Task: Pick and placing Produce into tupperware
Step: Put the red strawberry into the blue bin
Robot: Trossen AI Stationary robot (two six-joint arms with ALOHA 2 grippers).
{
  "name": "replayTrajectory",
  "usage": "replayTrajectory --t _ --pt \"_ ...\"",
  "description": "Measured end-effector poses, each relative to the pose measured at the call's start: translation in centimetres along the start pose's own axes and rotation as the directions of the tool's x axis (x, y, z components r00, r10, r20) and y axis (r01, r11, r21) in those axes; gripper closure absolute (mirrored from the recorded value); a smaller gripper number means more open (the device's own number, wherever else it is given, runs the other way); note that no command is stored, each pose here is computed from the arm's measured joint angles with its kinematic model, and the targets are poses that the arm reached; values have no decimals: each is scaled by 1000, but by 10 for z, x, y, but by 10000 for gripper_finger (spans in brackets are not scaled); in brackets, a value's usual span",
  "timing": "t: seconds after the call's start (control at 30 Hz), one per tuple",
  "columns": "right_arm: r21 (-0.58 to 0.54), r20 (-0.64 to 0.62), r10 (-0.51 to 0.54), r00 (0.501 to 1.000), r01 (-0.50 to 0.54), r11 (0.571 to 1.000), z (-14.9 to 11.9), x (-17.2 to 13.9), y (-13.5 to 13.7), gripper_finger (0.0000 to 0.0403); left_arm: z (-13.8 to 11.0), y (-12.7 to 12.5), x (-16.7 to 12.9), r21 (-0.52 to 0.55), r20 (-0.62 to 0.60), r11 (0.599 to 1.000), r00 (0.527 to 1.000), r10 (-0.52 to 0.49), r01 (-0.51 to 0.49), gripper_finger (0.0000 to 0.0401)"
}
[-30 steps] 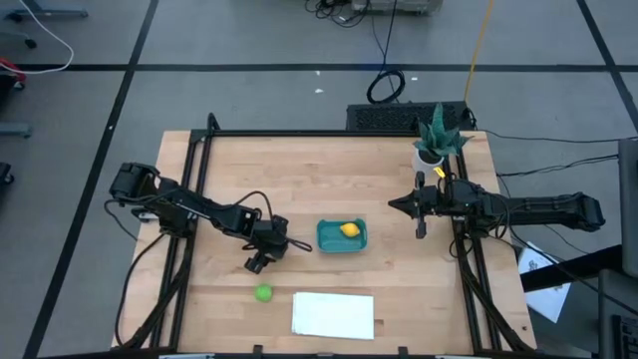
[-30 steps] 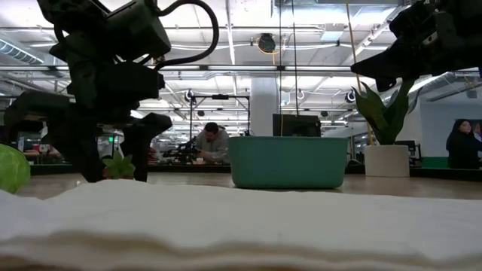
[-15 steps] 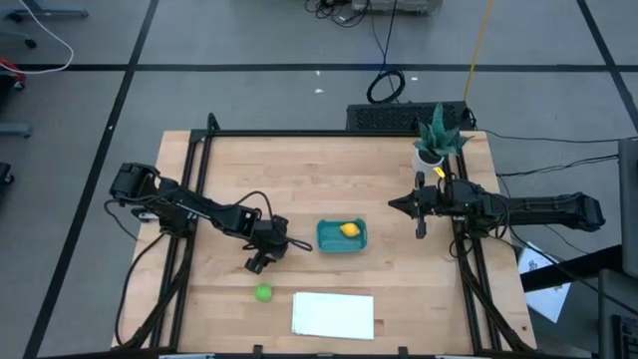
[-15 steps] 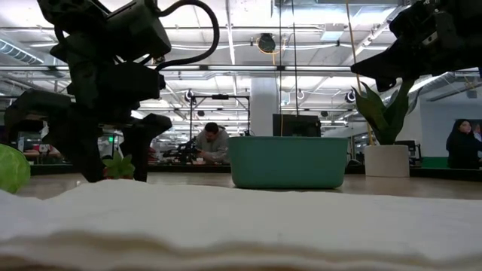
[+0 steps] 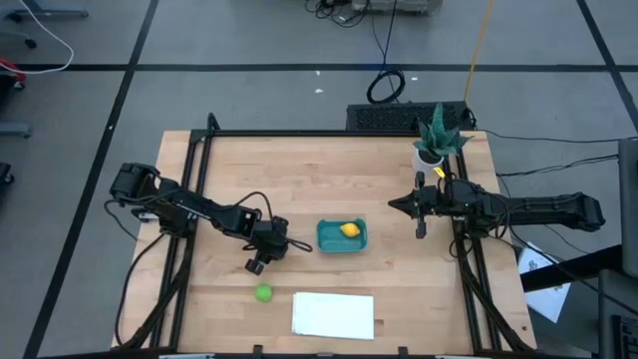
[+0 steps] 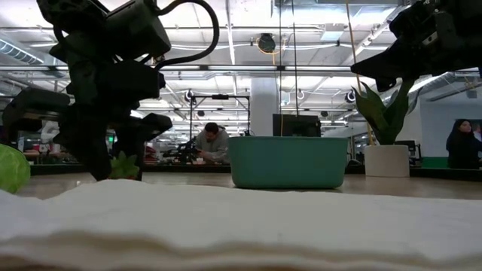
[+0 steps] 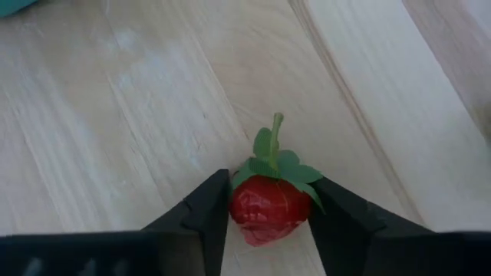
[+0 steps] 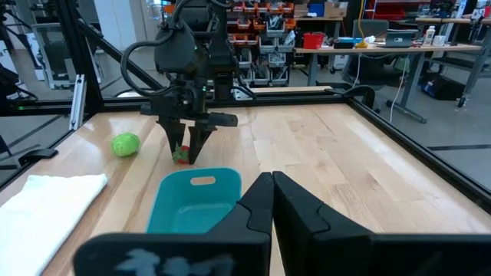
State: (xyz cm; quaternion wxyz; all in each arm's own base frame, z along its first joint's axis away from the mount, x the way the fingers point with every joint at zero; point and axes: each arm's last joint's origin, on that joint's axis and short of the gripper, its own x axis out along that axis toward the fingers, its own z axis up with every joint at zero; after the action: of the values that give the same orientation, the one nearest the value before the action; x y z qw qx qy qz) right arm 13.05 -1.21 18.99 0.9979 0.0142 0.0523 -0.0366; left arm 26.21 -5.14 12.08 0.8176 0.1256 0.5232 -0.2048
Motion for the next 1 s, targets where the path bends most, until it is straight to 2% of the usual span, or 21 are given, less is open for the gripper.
replayTrajectory --t 0.13,0.43,0.7,1.0 --pt "0 0 0 1000 0 1000 0 0 0 403 0 0 0 -1 2 1000 1000 1 -1 251" --pt "0 0 0 1000 0 1000 0 0 0 403 7 2 -3 1 5 1000 1000 3 -3 216" --pt "0 0 0 1000 0 1000 0 0 0 403 14 3 -9 11 -42 1000 999 -1 1 228" --pt "0 0 0 1000 0 1000 0 0 0 403 15 3 -10 11 -43 1000 999 -1 1 231"
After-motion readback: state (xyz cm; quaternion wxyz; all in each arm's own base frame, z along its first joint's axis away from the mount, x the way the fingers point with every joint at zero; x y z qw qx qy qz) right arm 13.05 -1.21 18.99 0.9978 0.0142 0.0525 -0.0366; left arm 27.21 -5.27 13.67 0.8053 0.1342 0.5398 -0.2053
